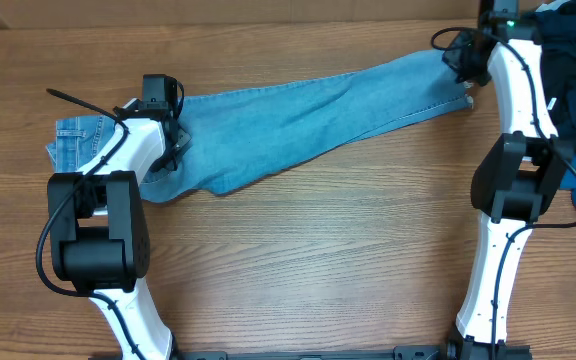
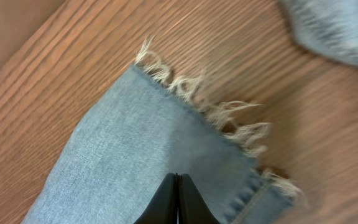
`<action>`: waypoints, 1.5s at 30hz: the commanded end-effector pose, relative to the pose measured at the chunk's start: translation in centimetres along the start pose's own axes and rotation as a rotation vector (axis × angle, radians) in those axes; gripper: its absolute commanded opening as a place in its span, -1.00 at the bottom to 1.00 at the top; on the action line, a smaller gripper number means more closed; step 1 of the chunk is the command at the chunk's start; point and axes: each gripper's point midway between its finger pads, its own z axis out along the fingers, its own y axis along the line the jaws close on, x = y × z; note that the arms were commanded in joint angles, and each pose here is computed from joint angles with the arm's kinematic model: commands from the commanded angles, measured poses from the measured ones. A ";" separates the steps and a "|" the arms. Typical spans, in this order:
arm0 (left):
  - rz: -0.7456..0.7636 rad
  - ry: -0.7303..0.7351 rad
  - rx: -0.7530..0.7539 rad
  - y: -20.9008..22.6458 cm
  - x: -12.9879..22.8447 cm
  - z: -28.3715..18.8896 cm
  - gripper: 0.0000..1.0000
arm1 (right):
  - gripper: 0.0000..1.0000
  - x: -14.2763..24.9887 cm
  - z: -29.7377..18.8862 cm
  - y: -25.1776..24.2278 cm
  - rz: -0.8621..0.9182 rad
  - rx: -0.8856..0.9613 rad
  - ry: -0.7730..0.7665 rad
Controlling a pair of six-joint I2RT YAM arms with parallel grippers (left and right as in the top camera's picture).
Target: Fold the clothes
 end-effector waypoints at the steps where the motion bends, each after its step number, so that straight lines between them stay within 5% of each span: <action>1: 0.021 0.027 0.019 -0.5 0.5 0.5 -0.92 | -0.92 1.9 1.5 1.9 -0.066 -0.059 0.029; 13: 0.015 0.063 0.090 -1.9 0.5 -0.7 -0.92 | -0.92 6.9 6.7 -1.6 -0.063 0.046 0.166; 26: 0.064 -0.134 0.272 -5.1 -4.8 -9.9 -0.92 | -0.92 12.0 2.9 -11.7 0.081 0.392 0.442; 35: 0.149 -0.171 0.274 -6.3 -3.9 -11.3 -0.92 | -0.92 11.1 1.5 -16.2 0.254 0.482 0.449; 45: 0.194 -0.108 0.238 -5.5 -2.3 -10.8 -0.92 | -0.92 2.9 -7.8 -9.7 0.178 0.277 0.167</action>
